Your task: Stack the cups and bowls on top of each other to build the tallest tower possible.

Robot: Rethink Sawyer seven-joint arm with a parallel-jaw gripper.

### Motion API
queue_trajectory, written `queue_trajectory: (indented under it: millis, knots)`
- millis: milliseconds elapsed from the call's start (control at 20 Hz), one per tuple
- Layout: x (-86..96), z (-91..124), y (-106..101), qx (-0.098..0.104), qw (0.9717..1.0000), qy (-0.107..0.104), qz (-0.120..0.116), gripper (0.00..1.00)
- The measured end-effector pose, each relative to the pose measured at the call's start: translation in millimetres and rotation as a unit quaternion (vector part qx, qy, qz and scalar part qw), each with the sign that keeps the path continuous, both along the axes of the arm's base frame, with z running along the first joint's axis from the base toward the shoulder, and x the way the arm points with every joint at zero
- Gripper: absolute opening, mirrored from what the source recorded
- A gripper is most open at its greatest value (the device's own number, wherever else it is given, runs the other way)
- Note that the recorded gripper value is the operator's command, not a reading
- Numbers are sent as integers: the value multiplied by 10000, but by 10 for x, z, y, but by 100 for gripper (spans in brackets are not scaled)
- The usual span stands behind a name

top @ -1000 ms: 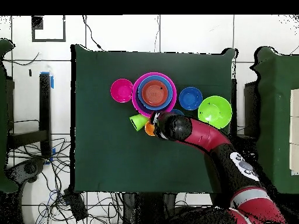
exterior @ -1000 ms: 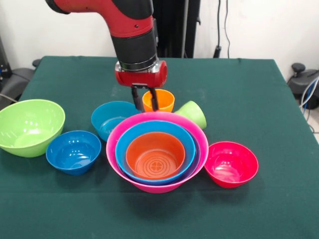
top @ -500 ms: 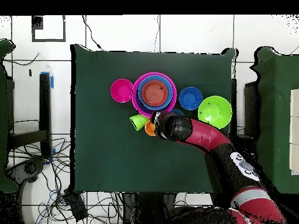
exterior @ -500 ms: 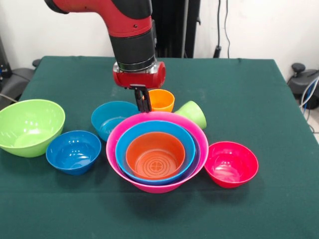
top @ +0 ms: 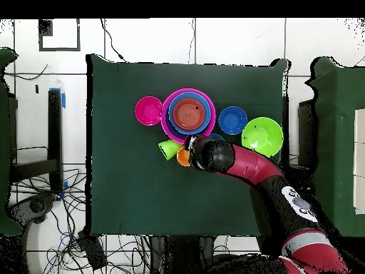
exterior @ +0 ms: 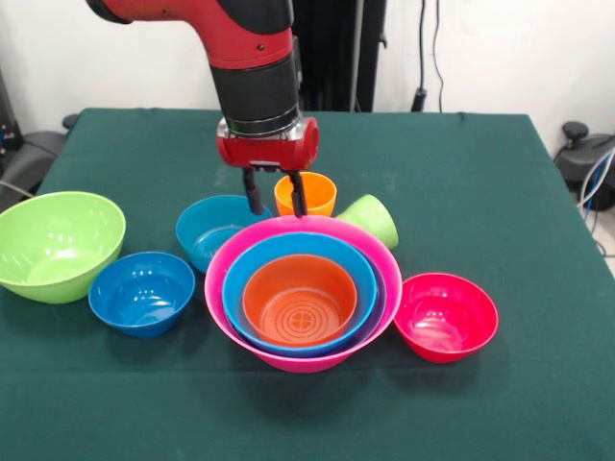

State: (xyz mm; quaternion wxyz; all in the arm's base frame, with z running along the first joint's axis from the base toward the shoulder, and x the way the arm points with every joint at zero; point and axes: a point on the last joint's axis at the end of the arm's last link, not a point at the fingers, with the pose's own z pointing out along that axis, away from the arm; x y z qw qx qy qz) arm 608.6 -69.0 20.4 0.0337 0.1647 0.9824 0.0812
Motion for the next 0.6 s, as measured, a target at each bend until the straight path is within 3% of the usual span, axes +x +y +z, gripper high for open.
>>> queue_trajectory:
  millis: [600]
  knots:
    - [2, 54, -62, -89, 9999, -63, 72, 100]
